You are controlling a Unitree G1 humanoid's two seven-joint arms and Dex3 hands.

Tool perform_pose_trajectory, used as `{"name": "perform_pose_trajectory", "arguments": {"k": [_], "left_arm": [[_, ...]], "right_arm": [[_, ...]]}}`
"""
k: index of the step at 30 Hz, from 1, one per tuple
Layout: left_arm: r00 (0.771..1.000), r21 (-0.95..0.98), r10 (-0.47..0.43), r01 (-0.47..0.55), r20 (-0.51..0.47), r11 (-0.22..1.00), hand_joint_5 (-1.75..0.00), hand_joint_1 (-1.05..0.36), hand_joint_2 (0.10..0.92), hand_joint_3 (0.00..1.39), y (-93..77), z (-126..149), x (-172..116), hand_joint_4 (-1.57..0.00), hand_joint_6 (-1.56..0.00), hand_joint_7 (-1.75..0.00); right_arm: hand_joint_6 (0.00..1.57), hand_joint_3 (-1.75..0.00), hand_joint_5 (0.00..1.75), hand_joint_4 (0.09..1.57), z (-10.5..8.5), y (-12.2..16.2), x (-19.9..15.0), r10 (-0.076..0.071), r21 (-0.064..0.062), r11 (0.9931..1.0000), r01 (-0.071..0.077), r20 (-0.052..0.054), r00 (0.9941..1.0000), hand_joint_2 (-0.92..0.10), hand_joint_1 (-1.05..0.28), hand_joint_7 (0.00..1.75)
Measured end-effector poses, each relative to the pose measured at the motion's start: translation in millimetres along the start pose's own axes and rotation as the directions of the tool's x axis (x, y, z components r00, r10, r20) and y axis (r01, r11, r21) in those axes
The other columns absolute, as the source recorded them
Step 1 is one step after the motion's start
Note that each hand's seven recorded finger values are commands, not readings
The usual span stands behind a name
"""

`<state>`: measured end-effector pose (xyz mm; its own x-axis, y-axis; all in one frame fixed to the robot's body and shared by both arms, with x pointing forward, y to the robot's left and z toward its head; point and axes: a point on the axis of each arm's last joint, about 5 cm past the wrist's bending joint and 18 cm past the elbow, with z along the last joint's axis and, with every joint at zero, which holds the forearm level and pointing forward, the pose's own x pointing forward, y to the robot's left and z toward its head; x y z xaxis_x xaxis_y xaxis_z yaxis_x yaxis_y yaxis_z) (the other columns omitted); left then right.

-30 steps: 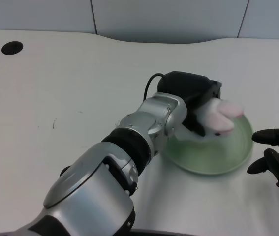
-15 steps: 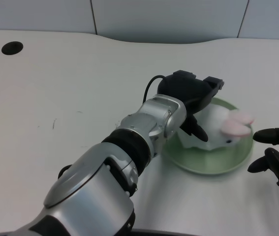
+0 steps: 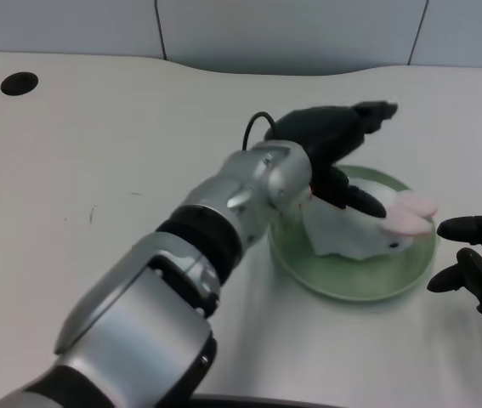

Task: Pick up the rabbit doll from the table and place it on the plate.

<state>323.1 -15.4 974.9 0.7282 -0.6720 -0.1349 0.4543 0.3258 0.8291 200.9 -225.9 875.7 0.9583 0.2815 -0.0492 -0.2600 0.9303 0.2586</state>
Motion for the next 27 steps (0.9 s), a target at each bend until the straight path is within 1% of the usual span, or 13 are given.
{"name": "perform_pose_trajectory", "arguments": {"k": [3, 7, 11, 14, 15, 18, 20, 21, 22, 23, 24, 25, 27], "left_arm": [[0.999, -0.140, 0.020, -0.015, 0.037, 0.990, 0.00, -0.97, 0.921, 0.16, 20.1, -17, -9, -0.01, -0.02, -0.04], [0.998, -0.288, 0.041, -0.028, 0.040, 0.957, -0.01, -0.94, 0.921, 0.17, 26.6, -46, -26, -0.02, -0.03, -0.05], [1.000, -0.347, 0.023, -0.017, 0.012, 0.938, -0.01, -0.93, 0.921, 0.17, 23.0, -63, -35, -0.02, -0.03, -0.05], [0.996, -0.441, 0.060, -0.028, 0.058, 0.897, -0.10, -0.89, 0.921, 0.25, 28.6, -66, -40, -0.17, -0.17, -0.09], [0.993, -0.512, 0.092, -0.040, 0.076, 0.858, -0.20, -0.82, 0.921, 0.30, 31.3, -71, -45, -0.32, -0.25, -0.10], [0.981, -0.675, 0.191, -0.116, 0.037, 0.729, -0.64, -0.67, 0.921, 0.38, 30.1, -96, -70, -0.40, -0.41, -0.06], [0.978, -0.718, 0.206, -0.153, -0.013, 0.680, -0.70, -0.65, 0.921, 0.39, 22.9, -109, -83, -0.40, -0.43, -0.05], [0.978, -0.729, 0.207, -0.166, -0.035, 0.664, -0.86, -0.63, 0.921, 0.42, 18.6, -113, -90, -0.36, -0.49, -0.07], [0.975, -0.744, 0.215, -0.182, -0.054, 0.643, -1.14, -0.60, 0.921, 0.44, 12.8, -118, -96, -0.30, -0.55, -0.11], [0.972, -0.763, 0.221, -0.201, -0.078, 0.615, -1.31, -0.57, 0.921, 0.46, 6.3, -123, -104, -0.26, -0.58, -0.15], [0.969, -0.784, 0.223, -0.220, -0.107, 0.581, -1.44, -0.56, 0.921, 0.46, -0.3, -129, -112, -0.23, -0.56, -0.27], [0.967, -0.799, 0.215, -0.238, -0.140, 0.553, -1.55, -0.56, 0.921, 0.47, -6.3, -135, -119, -0.21, -0.47, -0.53], [0.961, -0.818, 0.198, -0.270, -0.195, 0.508, -1.62, -0.56, 0.921, 0.47, -14.8, -144, -132, -0.24, -0.43, -0.71]], "right_arm": [[0.23, -0.52, 1.64, 0.18, -1.7, -2.4, -0.7, -0.007, 0.009, 0.99993, 0.007, -0.007, 0.99995, -0.92, -0.31, 1.20], [0.22, -0.53, 1.64, 0.16, -0.4, -5.4, -0.6, -0.007, 0.027, 0.99960, 0.007, 0.007, 0.99995, -0.92, -0.31, 1.19], [0.22, -0.52, 1.64, 0.16, 0.3, -6.2, 0.4, -0.003, 0.031, 0.99951, 0.002, 0.010, 0.99994, -0.92, -0.31, 1.18], [0.24, -0.52, 1.58, 0.16, 1.2, -5.6, 2.3, 0.001, 0.028, 0.99962, -0.002, 0.011, 0.99994, -0.92, -0.31, 1.17], [0.25, -0.52, 1.56, 0.17, 1.7, -5.6, 2.7, -0.002, 0.025, 0.99968, 0.002, 0.011, 0.99994, -0.92, -0.31, 1.16], [0.25, -0.52, 1.55, 0.18, 1.9, -7.6, 2.0, -0.012, 0.023, 0.99966, 0.012, 0.007, 0.99991, -0.92, -0.31, 1.16], [0.25, -0.52, 1.54, 0.18, 1.9, -8.4, 1.9, -0.014, 0.022, 0.99966, 0.014, 0.004, 0.99990, -0.92, -0.31, 1.15], [0.25, -0.52, 1.54, 0.18, 2.1, -8.0, 2.6, -0.011, 0.022, 0.99969, 0.011, 0.004, 0.99993, -0.92, -0.31, 1.15], [0.25, -0.53, 1.54, 0.18, 2.4, -7.5, 3.6, -0.007, 0.022, 0.99973, 0.007, 0.005, 0.99996, -0.92, -0.30, 1.15], [0.24, -0.53, 1.53, 0.18, 2.8, -7.2, 4.4, -0.005, 0.022, 0.99976, 0.005, 0.007, 0.99996, -0.92, -0.30, 1.15], [0.24, -0.54, 1.53, 0.19, 3.1, -7.3, 4.9, -0.003, 0.021, 0.99977, 0.003, 0.008, 0.99996, -0.92, -0.30, 1.15], [0.25, -0.54, 1.54, 0.19, 3.0, -7.4, 4.9, -0.003, 0.022, 0.99976, 0.003, 0.008, 0.99996, -0.92, -0.30, 1.15], [0.25, -0.53, 1.53, 0.20, 2.3, -7.8, 4.8, -0.006, 0.021, 0.99977, 0.006, 0.004, 0.99998, -0.92, -0.31, 1.15]]}}
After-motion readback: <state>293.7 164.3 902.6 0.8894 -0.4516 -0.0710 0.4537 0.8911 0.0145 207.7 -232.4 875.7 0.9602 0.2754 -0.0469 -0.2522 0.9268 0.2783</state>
